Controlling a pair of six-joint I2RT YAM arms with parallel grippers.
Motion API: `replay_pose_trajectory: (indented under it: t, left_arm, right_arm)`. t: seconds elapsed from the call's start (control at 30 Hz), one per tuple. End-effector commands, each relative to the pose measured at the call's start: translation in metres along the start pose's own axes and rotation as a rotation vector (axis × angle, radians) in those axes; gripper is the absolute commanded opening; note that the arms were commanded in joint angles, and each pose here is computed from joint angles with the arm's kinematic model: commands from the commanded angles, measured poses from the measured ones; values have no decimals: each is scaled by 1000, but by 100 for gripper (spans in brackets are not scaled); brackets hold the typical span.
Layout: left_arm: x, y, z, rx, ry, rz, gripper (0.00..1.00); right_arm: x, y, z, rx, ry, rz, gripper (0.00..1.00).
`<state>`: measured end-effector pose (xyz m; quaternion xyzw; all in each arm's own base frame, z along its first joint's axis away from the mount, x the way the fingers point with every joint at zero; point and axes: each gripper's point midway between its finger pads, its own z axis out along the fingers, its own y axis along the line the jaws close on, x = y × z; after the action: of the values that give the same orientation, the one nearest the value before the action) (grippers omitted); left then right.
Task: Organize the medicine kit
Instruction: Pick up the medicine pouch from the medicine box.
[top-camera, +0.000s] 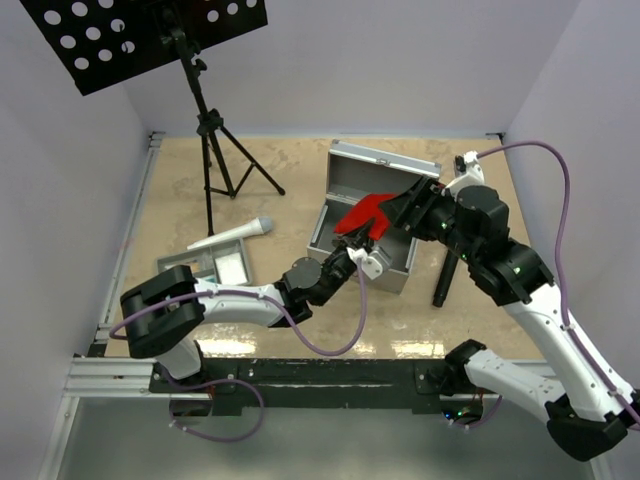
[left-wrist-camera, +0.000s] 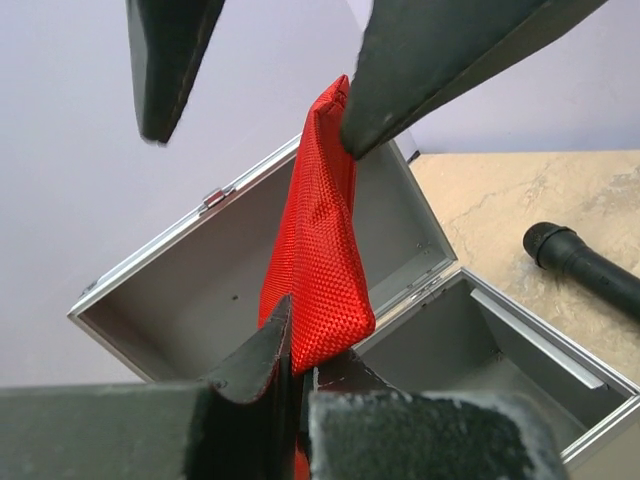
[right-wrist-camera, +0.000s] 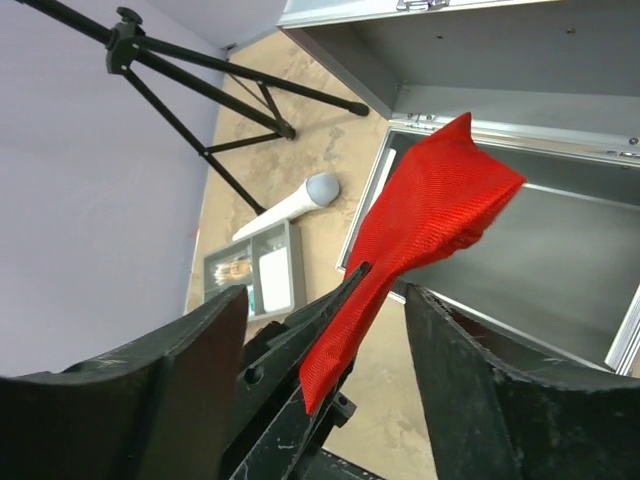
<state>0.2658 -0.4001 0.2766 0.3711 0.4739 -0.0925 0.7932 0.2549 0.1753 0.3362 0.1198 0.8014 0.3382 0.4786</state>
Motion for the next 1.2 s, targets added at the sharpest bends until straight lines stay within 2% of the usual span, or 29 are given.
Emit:
replay_pose_trajectory:
  t: [0.0,0.13,0.23,0.4,0.53,0.63,0.7,0.87,1.0,1.17]
  left_arm:
    - [-20,35,-7,-126,-25,-121,0]
    - [-16,64,-24,-211,36,-351,0]
    - [-30,73,-38,-205,36,-598,0]
    - [-42,71,-58,-190,30,-1085,0]
    - [-50,61,-69,-108,-81,-1479,0]
    - [-41,52,-79,-89,-122,-1680,0]
    - [-42,53,-83,-70,-192,-1776,0]
    - [-38,59,-81,-50,-317,-1853,0]
    - [-44,83,-88,-81,-519,-1941,0]
    - [-34,94,-81,-181,-575,-1974,0]
  right_arm:
    - [-34,31,-26,-115,-117,36,71]
    - [-61,36,-54,-188,-284,116,78]
    - [-75,37,-75,-231,-383,149,81]
    - [-70,21,-63,-148,-374,97,82]
    - [-60,14,-61,-161,-373,106,82]
    - [-59,8,-66,-156,-389,112,81]
    - [-60,5,-71,-147,-403,105,81]
    - [-62,-3,-77,-118,-425,77,81]
    - [-59,-7,-80,-116,-429,81,81]
    - [-65,-6,-88,-128,-458,93,80]
